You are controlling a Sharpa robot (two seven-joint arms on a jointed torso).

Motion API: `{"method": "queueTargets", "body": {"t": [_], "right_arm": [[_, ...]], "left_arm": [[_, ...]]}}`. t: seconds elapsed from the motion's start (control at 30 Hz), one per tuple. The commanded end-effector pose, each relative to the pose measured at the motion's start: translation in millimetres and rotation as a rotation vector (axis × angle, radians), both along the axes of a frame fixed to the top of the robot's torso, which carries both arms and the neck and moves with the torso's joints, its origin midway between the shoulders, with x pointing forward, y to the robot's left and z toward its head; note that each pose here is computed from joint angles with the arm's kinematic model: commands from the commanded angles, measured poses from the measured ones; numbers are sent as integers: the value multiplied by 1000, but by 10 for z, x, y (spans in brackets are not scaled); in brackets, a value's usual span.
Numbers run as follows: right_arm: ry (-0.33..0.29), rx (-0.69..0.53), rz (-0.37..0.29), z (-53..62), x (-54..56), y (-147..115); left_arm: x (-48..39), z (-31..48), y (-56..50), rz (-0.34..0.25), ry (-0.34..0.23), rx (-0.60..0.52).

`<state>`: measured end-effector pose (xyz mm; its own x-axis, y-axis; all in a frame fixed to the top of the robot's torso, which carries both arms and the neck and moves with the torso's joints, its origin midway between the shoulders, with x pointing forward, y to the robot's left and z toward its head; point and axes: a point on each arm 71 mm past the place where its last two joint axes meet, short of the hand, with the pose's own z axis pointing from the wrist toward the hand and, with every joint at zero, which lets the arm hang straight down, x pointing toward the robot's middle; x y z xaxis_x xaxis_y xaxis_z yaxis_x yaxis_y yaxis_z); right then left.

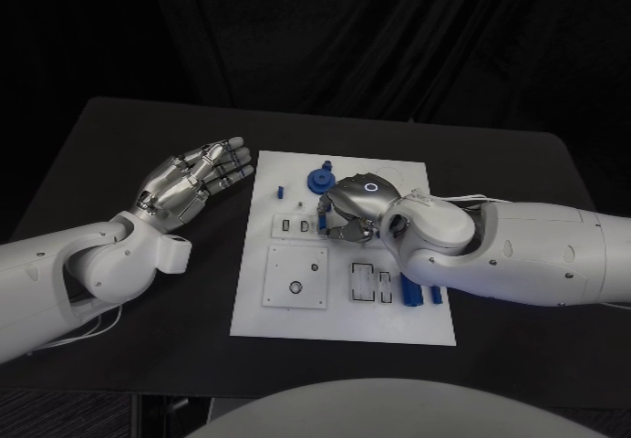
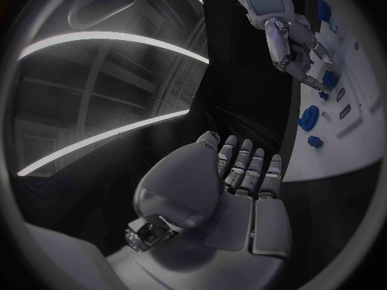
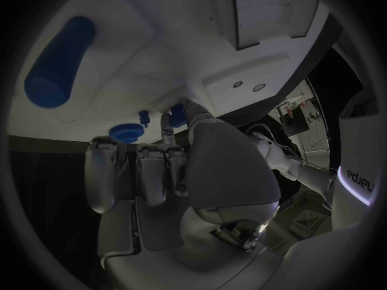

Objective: Assemble the parts on the task board

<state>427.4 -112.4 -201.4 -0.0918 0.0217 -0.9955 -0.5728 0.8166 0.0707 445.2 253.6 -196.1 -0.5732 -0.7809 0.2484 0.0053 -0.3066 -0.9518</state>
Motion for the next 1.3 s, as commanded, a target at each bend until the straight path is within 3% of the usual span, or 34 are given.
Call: {"method": "queueTargets", "body": {"t": [0.03, 0.57, 0.8, 1.07, 1.3], "right_arm": [[11, -30, 4, -32, -6, 4], [3, -16, 20, -27, -10, 8], [-56, 79, 35, 51, -29, -37], [-169, 246, 74, 261, -122, -154], [-258, 348, 84, 588, -119, -327]], "left_arm": [[-8, 1, -17, -14, -3, -12], [-21, -34, -9, -13, 3, -13], [-29, -35, 0, -7, 1, -15], [-33, -35, -6, 15, -3, -3], [-14, 6, 1, 45, -38, 92]]}}
